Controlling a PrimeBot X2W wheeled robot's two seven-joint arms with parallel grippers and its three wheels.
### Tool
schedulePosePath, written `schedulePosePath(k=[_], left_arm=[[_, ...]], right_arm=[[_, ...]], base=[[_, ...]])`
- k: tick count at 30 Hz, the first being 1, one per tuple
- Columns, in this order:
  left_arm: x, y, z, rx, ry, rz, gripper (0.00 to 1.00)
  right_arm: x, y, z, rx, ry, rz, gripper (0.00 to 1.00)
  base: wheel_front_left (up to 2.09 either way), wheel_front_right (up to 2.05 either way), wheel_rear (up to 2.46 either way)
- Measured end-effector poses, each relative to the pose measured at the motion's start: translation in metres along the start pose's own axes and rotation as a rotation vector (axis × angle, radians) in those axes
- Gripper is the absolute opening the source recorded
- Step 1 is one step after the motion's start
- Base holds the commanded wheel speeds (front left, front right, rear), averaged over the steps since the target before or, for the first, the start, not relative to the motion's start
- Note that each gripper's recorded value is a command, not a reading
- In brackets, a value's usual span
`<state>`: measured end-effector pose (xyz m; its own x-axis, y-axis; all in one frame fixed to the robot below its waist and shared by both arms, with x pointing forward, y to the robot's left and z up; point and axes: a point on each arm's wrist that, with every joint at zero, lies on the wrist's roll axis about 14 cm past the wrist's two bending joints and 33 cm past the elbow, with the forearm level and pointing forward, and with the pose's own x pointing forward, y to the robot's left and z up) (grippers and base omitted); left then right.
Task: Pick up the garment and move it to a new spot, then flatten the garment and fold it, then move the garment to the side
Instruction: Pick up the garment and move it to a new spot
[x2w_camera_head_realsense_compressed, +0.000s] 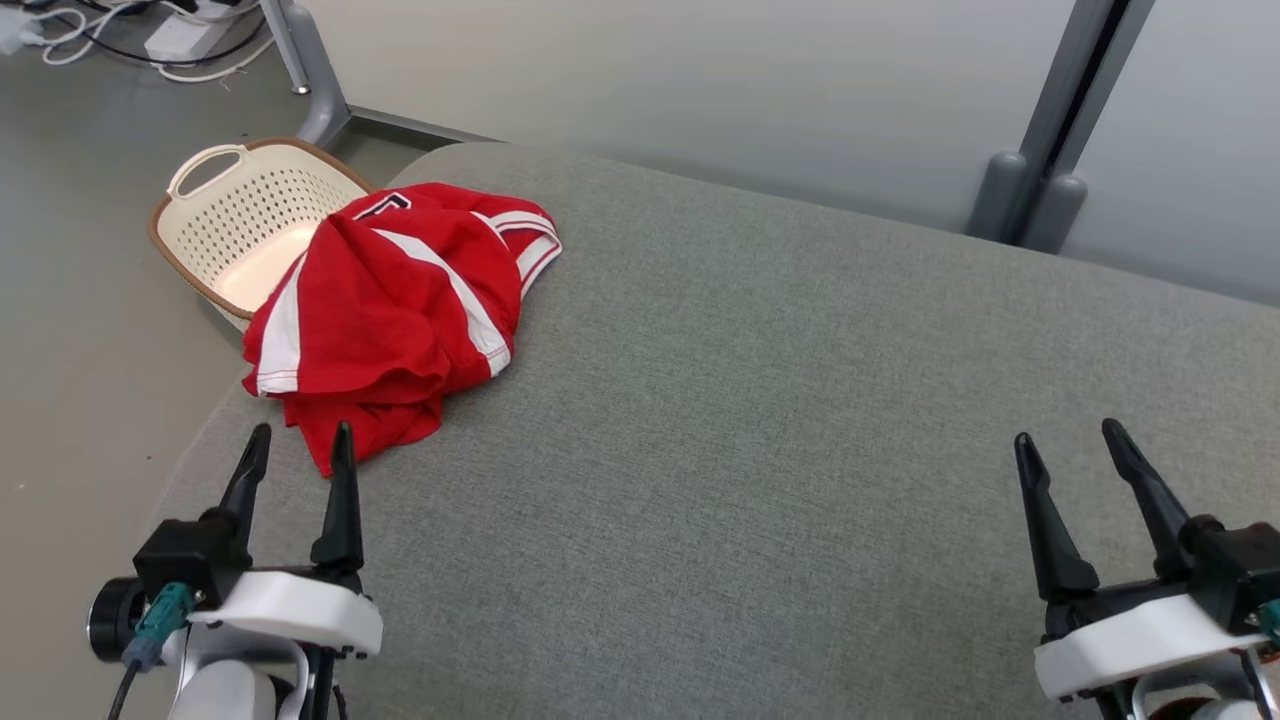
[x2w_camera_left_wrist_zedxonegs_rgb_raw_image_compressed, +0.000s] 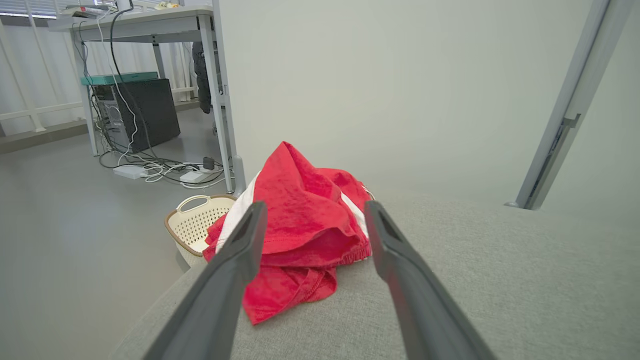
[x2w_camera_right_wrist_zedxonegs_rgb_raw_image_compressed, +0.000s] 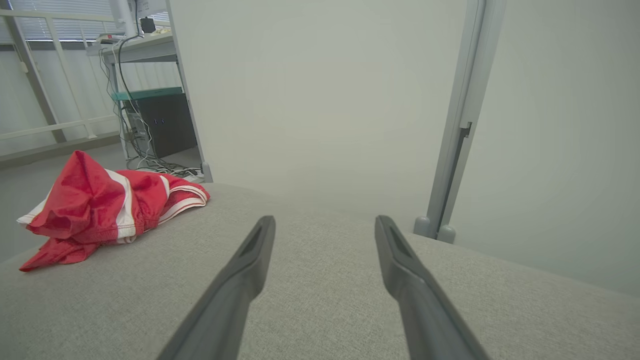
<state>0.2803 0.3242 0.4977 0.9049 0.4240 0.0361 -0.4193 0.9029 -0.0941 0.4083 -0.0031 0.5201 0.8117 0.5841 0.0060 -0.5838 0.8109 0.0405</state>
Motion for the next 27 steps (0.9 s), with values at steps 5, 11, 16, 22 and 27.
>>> schedulePosePath(k=[5, 11, 16, 22, 27], left_arm=[[0.037, -0.022, -0.004, -0.013, 0.021, -0.039, 1.00], [0.079, -0.043, -0.045, -0.012, 0.155, -0.066, 1.00], [0.111, -0.042, -0.097, 0.015, 0.320, -0.033, 1.00], [0.121, -0.037, -0.131, 0.054, 0.427, -0.001, 0.00], [0.140, -0.037, -0.103, 0.067, 0.329, -0.005, 0.00]], right_arm=[[0.012, -0.016, -0.005, -0.012, 0.019, -0.007, 1.00], [0.021, -0.038, -0.030, -0.004, 0.079, -0.021, 1.00], [0.030, -0.062, -0.056, 0.012, 0.124, -0.050, 1.00], [0.029, -0.074, -0.079, 0.031, 0.169, -0.077, 1.00], [0.030, -0.076, -0.080, 0.033, 0.168, -0.081, 1.00]], base=[[0.00, 0.00, 0.00], [0.00, 0.00, 0.00], [0.00, 0.00, 0.00], [0.00, 0.00, 0.00], [0.00, 0.00, 0.00]])
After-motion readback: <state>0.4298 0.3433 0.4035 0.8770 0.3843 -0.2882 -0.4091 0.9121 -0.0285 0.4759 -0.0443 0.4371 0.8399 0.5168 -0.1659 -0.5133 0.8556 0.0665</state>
